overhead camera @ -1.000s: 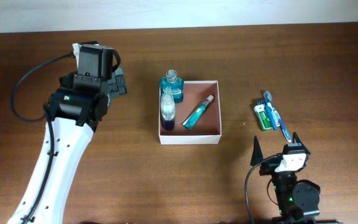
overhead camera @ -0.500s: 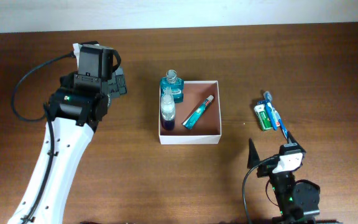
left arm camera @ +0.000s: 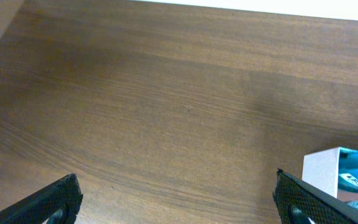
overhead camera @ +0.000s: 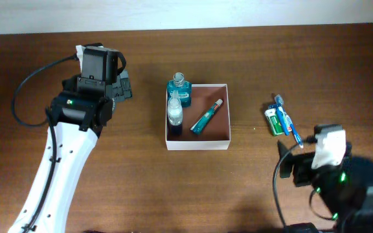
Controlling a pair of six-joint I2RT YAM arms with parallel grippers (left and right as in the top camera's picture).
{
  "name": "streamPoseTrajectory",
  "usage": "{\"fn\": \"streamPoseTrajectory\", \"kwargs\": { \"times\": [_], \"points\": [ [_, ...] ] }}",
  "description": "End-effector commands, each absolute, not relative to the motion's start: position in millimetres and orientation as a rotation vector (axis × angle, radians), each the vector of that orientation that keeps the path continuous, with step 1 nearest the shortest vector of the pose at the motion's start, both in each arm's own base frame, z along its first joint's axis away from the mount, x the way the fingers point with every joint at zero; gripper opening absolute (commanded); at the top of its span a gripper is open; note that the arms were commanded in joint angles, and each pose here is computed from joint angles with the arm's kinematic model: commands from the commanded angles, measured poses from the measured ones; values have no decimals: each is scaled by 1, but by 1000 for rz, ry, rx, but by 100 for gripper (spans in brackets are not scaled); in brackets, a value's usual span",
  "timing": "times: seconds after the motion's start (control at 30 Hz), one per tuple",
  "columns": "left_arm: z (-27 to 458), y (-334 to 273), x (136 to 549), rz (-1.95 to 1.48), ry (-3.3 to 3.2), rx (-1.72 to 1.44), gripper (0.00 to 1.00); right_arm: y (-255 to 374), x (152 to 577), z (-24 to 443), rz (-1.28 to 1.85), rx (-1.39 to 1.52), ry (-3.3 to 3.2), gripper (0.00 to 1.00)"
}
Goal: Pack container
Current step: 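Reach right gripper down over the razor, toothbrush and soap bar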
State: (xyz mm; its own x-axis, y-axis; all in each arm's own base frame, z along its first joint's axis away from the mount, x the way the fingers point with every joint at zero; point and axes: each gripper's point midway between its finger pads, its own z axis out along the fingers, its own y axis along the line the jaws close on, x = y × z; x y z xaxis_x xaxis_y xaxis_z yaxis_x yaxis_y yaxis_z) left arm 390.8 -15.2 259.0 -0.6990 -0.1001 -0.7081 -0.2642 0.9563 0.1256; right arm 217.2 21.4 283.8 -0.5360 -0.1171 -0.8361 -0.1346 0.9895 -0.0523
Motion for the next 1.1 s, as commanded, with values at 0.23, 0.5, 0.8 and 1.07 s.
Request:
{"fn": "streamPoseTrajectory", "kwargs": {
  "times": [0.23,0.5,0.8,1.07],
  "points": [
    [262,-12,393,297,2332,-260,99,21,265,224,-30,-298,2561,98],
    [262,-12,393,297,2332,-260,99,35,300,165,60,-335,2737,98],
    [262,-12,393,297,2332,-260,99,23,334,112,-35,-318,2831,54],
    [262,-12,393,297,2332,-260,99,-28,339,97,-126,-130,2877,50]
  ]
}}
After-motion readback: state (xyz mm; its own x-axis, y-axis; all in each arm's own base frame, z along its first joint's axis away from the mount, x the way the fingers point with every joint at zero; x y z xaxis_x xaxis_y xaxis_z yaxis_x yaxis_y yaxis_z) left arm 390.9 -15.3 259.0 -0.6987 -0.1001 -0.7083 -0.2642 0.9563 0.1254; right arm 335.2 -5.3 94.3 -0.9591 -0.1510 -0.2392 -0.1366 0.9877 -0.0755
